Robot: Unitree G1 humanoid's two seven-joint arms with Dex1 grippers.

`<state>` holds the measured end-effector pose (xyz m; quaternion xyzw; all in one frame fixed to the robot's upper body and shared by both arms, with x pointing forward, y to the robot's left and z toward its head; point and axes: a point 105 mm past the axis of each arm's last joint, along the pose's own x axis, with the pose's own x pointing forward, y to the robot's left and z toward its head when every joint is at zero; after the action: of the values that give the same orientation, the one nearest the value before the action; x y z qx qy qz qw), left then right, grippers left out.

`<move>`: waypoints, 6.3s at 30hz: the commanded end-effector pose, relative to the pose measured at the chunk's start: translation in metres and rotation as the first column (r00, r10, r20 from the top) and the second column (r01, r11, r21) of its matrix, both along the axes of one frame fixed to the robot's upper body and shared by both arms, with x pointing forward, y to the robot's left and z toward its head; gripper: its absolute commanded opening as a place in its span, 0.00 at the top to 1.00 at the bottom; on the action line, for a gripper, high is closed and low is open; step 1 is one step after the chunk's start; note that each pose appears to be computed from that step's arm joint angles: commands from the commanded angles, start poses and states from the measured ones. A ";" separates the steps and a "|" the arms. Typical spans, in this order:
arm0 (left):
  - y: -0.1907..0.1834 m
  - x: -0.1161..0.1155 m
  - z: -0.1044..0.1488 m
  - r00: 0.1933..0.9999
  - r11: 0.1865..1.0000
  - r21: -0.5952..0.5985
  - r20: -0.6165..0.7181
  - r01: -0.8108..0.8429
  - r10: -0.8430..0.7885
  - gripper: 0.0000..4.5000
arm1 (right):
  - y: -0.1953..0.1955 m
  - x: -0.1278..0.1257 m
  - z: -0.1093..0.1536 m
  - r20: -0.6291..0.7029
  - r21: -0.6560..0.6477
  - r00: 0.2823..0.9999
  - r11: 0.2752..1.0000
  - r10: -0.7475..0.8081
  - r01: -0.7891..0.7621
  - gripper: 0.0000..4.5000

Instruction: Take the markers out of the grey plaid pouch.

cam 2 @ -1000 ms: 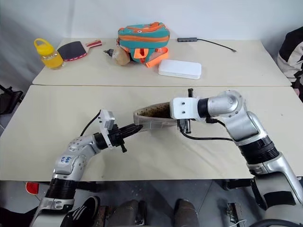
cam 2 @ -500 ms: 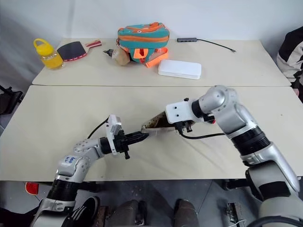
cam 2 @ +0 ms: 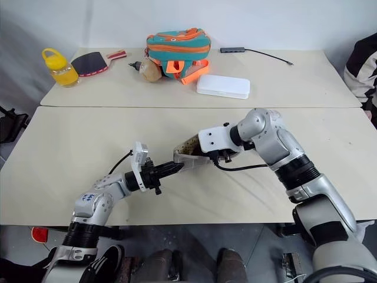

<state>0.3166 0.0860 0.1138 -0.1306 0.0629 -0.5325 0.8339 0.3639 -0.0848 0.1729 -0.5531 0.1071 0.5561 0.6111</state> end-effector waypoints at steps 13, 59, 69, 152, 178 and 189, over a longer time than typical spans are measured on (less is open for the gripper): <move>-0.004 -0.001 0.008 0.999 1.000 -0.018 0.033 -0.001 0.001 1.00 | 0.006 0.008 -0.016 0.005 -0.034 1.000 0.999 -0.024 0.024 0.66; -0.004 0.002 0.014 0.996 0.999 -0.028 0.075 -0.037 0.039 1.00 | 0.000 -0.011 -0.003 0.006 -0.003 1.000 1.000 -0.008 0.008 0.99; -0.004 -0.008 0.017 0.997 0.994 -0.083 -0.020 0.078 -0.079 1.00 | -0.012 -0.016 0.017 -0.004 0.023 0.998 0.998 -0.058 0.058 0.99; -0.006 0.002 0.017 0.994 0.997 -0.073 0.111 0.015 -0.007 1.00 | -0.015 -0.052 0.025 -0.220 0.347 0.972 0.924 -0.084 0.159 0.77; 0.053 0.035 0.051 0.872 0.958 0.083 0.442 -0.275 0.212 1.00 | 0.010 -0.060 0.141 -0.071 0.777 0.996 0.629 0.061 0.016 0.77; 0.146 0.045 0.084 0.588 0.728 0.191 0.734 -0.659 0.340 1.00 | -0.066 -0.026 0.021 -0.083 0.399 0.959 0.873 -0.272 0.283 0.77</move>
<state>0.3617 0.2329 0.1945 0.2109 -0.1405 -0.2590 0.9320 0.3368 -0.1519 0.1865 -0.3579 0.1009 0.4872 0.7902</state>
